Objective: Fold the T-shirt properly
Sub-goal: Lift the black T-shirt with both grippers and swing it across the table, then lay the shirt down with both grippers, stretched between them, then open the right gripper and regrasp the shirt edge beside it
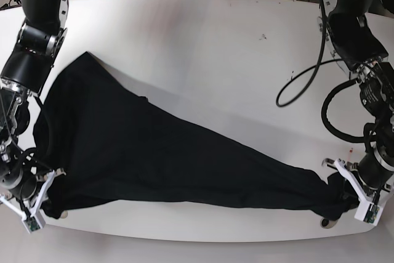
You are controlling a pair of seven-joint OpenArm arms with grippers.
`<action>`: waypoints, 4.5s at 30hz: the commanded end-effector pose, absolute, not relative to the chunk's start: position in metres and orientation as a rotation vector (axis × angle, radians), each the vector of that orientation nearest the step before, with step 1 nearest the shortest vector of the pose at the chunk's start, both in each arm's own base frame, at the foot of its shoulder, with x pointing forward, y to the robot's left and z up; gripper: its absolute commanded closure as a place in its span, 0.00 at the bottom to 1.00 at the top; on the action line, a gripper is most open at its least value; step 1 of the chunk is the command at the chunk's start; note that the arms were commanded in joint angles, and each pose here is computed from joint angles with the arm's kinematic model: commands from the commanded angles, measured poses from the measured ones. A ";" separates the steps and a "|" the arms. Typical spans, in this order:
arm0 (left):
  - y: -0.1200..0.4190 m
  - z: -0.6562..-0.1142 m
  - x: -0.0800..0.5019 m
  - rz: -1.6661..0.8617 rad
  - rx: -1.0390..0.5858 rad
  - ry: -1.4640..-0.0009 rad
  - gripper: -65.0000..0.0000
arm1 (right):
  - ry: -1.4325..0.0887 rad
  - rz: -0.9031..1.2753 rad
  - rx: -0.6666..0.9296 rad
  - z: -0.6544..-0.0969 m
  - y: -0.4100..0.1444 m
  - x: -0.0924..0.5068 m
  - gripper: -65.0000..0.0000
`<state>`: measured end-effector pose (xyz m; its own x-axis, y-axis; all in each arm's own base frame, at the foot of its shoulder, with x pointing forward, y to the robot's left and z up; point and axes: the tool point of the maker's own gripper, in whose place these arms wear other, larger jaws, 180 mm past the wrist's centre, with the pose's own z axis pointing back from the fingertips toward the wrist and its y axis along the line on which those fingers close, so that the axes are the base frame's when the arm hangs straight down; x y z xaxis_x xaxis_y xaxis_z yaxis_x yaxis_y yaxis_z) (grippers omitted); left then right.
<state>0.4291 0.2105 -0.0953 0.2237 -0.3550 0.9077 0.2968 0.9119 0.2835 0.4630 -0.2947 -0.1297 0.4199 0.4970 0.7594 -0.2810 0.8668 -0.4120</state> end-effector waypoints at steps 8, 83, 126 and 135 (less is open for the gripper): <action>0.221 0.018 0.438 -0.420 0.181 -1.521 1.00 | -1.207 0.490 -0.424 0.001 -0.315 0.471 1.00; 0.267 -0.321 0.285 -0.453 0.102 -0.596 1.00 | -0.525 0.149 -0.041 -0.370 -0.262 0.169 1.00; 0.321 -0.370 0.193 -0.368 0.137 -0.329 1.00 | -0.584 0.084 0.153 -0.378 -0.226 0.158 0.19; 0.316 -0.374 0.192 -0.388 0.125 -0.315 0.92 | -0.718 -0.021 0.129 -0.347 -0.258 0.193 0.16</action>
<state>0.1863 0.3134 -0.3807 0.8886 -0.3723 0.2680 0.3399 0.9267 0.1604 0.1792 -0.2516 -0.3612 0.7879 -0.0728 0.6114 -0.0237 0.9887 0.1482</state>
